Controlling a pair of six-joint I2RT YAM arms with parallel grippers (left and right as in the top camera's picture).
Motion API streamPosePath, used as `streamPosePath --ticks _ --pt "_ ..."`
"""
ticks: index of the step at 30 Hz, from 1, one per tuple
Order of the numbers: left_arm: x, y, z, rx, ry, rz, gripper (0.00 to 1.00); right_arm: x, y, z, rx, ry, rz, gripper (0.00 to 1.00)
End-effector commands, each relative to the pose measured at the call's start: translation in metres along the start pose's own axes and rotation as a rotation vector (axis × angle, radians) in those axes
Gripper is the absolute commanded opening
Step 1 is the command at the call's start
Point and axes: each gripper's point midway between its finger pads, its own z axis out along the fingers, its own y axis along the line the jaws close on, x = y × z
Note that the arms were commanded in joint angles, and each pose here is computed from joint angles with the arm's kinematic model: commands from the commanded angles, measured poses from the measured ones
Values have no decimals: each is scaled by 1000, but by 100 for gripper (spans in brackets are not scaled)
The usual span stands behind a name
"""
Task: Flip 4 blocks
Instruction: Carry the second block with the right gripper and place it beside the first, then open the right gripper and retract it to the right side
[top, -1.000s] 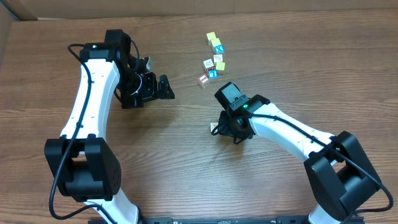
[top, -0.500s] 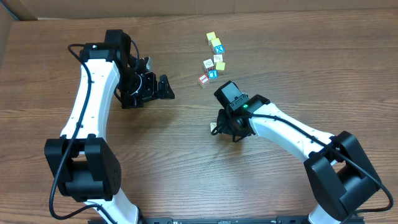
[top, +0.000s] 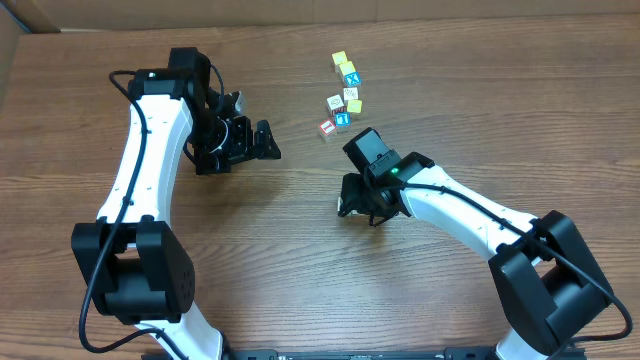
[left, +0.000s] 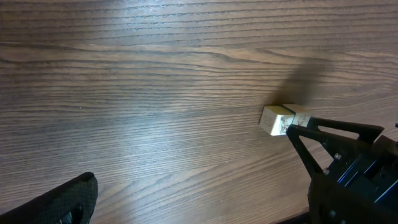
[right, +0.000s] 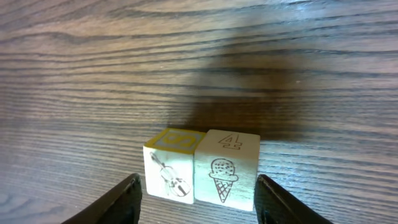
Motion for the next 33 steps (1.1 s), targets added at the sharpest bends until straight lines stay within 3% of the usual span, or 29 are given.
streamPosePath --ticks 1,11,18,22,33 --pt "-4 0 -1 7 -4 3 100 2 4 0 -19 5 -23 61" --pt "-4 0 -1 7 -4 3 100 -9 1 -1 8 -47 -100 72" --pt "-4 0 -1 7 -4 3 100 -54 -15 -37 49 -90 -39 79" --pt "-4 0 -1 7 -4 3 100 -88 -51 -60 90 -126 44 100" --pt "-4 0 -1 7 -4 3 100 -129 -158 -86 162 -184 316 100"
